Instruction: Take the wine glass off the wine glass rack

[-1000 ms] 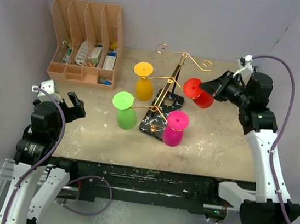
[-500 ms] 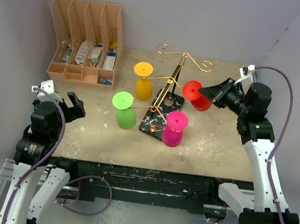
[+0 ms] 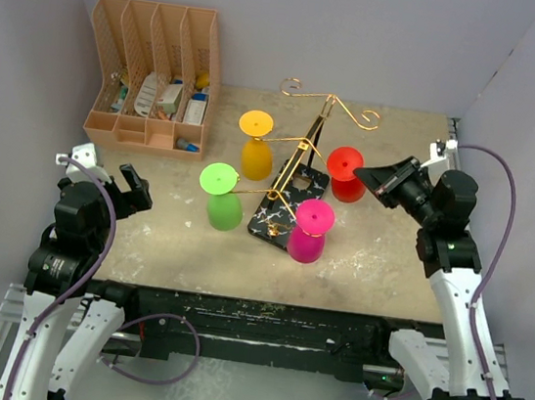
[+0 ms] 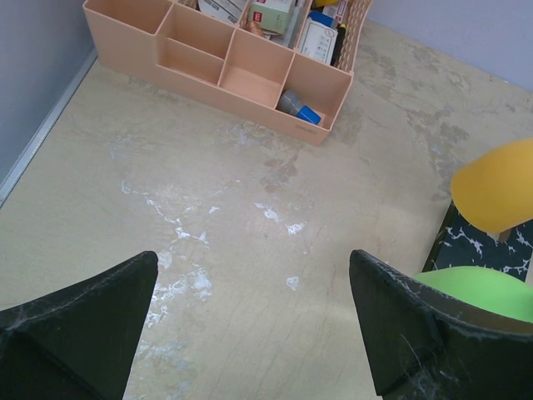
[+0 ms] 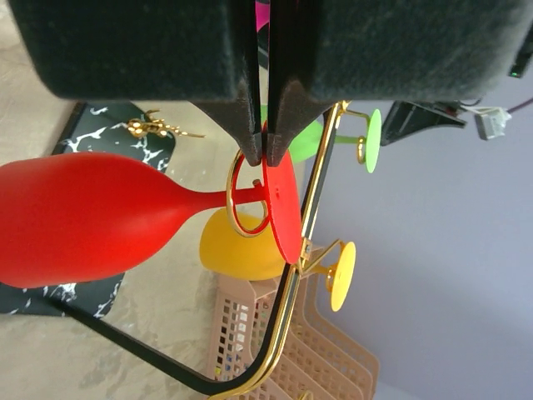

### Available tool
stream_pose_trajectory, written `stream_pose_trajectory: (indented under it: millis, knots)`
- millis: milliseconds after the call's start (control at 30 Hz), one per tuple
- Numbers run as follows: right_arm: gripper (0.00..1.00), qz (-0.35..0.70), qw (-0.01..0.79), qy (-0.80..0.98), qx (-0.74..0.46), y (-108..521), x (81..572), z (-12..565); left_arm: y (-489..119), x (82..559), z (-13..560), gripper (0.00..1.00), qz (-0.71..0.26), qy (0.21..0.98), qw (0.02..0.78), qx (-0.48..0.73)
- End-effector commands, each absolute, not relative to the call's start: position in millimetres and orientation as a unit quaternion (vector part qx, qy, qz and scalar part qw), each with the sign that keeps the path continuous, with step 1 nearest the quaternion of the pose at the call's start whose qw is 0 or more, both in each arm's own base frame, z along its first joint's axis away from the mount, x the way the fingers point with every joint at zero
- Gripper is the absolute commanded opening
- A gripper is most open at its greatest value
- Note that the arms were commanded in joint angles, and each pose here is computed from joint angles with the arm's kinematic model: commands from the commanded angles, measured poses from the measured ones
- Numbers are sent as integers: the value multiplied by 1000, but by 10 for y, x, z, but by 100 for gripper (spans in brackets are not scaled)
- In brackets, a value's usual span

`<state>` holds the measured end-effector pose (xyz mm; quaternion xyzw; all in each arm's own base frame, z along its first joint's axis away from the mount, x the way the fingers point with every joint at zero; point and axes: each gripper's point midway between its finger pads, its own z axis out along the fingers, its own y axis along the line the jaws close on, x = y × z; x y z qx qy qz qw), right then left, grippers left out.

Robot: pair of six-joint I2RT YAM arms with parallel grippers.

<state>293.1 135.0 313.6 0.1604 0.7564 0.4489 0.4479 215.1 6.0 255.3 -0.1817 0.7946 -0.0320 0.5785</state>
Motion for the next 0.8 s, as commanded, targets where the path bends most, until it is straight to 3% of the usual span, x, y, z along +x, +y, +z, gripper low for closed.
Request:
stream_pose_trajectory:
  millis: [0, 767]
  knots:
    - [0, 489, 448, 726, 179, 1400, 2898, 3258, 69, 2161, 2712, 99, -37, 778, 599, -187]
    - [0, 524, 449, 702, 176, 1472, 3054, 3471, 71, 2158, 2715, 99, -37, 777, 600, -187]
